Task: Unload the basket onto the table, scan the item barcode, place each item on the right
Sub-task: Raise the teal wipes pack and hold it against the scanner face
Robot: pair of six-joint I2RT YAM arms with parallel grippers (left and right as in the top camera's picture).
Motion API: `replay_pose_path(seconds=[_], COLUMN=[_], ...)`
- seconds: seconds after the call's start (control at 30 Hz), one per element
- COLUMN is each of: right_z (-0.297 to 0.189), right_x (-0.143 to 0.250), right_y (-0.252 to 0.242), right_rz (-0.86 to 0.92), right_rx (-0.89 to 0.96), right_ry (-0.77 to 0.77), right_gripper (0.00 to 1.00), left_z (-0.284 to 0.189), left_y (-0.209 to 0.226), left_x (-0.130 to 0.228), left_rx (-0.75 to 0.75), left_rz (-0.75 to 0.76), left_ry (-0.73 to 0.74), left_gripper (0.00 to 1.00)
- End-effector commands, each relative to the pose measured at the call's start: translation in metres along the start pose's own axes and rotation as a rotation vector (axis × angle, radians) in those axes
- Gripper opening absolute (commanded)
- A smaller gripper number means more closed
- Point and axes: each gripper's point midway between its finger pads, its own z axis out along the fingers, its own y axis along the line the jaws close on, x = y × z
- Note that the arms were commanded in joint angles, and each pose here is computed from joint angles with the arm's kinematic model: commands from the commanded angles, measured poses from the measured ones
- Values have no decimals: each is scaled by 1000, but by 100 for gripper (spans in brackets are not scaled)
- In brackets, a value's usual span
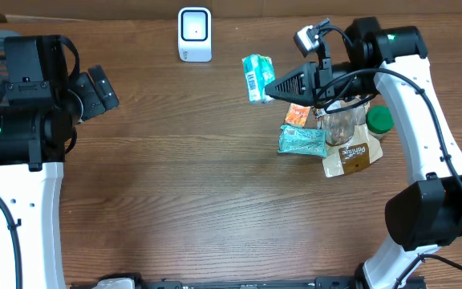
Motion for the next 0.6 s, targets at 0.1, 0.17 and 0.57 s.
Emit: replay_pose_path(seconds=[0.1,0.17,0.57], right_z=[17,24,19], right_x=[-1,-6,-104], right_y=[-76,-86,-64], right_rz=[155,146,-168], right_rx=[541,635,1124], right_ry=[64,46,-216], right_gripper=[4,4,4], left_z=[-5,-5,-5], left_y=[3,3,3], left_x=[-4,-4,-4], left_rx=[-6,-6,-6], left_rz=[15,15,15], left_ry=[-23,-23,-23], left_gripper=[99,100,100])
